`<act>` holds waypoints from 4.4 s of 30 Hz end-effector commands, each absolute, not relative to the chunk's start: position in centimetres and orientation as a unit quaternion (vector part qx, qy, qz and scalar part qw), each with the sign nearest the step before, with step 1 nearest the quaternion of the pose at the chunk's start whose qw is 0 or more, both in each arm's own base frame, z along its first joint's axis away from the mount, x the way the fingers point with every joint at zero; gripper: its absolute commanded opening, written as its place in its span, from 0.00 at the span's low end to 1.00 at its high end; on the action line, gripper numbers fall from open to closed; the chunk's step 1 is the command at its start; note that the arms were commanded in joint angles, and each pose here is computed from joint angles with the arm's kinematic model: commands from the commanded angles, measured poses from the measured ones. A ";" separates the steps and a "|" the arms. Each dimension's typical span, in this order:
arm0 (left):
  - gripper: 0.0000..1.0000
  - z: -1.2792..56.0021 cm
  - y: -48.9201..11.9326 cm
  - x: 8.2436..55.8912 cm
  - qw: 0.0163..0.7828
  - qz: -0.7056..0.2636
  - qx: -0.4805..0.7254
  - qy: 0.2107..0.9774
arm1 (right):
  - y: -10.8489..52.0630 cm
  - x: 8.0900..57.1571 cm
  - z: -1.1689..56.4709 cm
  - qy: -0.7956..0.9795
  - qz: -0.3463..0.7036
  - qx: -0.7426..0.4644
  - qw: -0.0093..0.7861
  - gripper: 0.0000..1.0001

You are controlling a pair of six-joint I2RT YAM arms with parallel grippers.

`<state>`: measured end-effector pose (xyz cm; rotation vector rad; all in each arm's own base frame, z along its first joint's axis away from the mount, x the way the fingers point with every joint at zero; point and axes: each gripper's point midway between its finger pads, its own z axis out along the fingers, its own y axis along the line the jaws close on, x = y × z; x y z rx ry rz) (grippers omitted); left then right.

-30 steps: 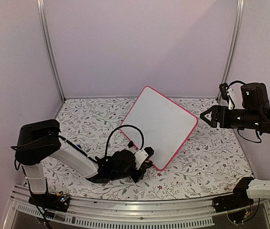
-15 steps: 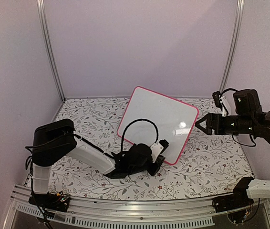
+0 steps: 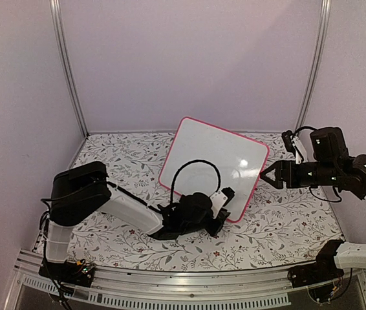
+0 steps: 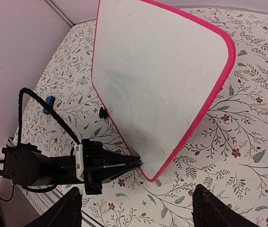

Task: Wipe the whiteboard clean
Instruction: Move the whiteboard to the center of the board.

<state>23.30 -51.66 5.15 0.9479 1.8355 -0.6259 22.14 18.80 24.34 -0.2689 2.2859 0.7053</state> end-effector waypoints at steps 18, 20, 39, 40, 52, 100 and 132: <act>0.35 15.6 -35.9 27.3 0.545 -0.202 0.170 0.796 | 22.3 20.7 18.8 0.885 0.312 -0.079 0.337 0.67; 0.37 14.6 -33.7 27.6 0.535 -0.180 0.153 0.811 | 22.9 20.3 18.0 0.888 0.310 -0.085 0.329 0.66; 0.40 8.8 -25.7 25.7 0.480 -0.119 0.095 0.864 | 33.5 17.6 8.3 0.943 0.161 -0.097 0.276 0.65; 0.40 8.9 -25.3 25.6 0.482 -0.117 0.091 0.864 | 33.7 17.8 7.7 0.944 0.153 -0.094 0.276 0.65; 0.40 11.4 -21.5 24.5 0.504 -0.116 0.037 0.855 | 33.3 20.8 4.3 0.945 0.065 -0.064 0.313 0.54; 0.40 10.8 -23.1 23.2 0.500 -0.134 0.059 0.854 | 26.3 35.3 3.8 0.927 -0.018 -0.063 0.369 0.28; 0.79 15.1 -22.8 19.6 0.507 -0.178 0.064 0.841 | 22.3 34.4 5.6 0.943 0.024 -0.108 0.313 0.99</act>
